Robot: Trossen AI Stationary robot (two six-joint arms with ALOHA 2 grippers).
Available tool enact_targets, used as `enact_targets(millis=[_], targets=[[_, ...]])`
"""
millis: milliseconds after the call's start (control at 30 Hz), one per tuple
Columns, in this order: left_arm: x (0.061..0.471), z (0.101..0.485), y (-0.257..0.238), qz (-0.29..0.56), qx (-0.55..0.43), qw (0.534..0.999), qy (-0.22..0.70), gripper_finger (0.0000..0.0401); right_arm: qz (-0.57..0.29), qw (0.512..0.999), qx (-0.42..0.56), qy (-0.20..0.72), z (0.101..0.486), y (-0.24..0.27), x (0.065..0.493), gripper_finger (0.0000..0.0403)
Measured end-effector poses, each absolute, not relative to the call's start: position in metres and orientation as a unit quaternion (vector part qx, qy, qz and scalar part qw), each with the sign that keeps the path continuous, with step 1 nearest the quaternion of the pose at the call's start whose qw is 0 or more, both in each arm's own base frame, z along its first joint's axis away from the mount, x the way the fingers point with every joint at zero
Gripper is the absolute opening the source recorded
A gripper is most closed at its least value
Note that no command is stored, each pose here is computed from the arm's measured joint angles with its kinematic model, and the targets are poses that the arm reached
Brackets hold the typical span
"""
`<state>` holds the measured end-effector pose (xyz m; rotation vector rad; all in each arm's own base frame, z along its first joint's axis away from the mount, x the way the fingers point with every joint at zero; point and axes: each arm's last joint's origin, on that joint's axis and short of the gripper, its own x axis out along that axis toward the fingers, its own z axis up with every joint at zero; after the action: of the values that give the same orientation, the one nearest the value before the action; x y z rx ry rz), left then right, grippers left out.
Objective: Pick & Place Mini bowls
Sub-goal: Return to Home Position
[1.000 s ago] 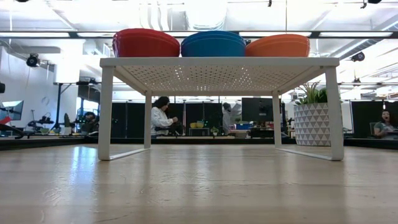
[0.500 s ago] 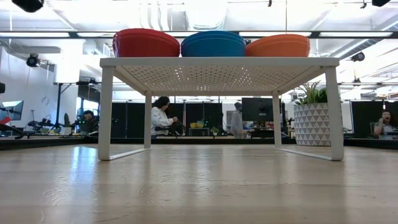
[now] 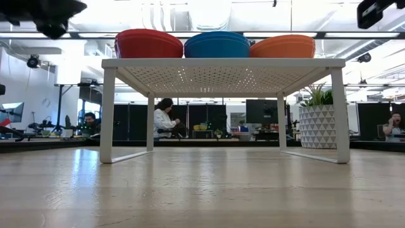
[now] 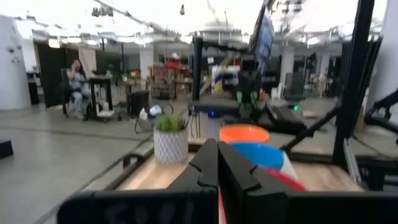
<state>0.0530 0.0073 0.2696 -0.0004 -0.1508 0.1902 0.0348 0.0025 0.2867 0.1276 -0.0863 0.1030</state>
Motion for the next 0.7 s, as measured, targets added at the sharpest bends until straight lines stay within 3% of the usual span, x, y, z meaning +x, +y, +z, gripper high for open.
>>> enact_targets(millis=[700], targets=[[0.088, 0.203, 0.01, 0.102, -0.002, 0.993, -0.067, 0.0, 0.069, 0.993, 0.068, -0.065, 0.224, 0.001, 0.08, 0.0008]])
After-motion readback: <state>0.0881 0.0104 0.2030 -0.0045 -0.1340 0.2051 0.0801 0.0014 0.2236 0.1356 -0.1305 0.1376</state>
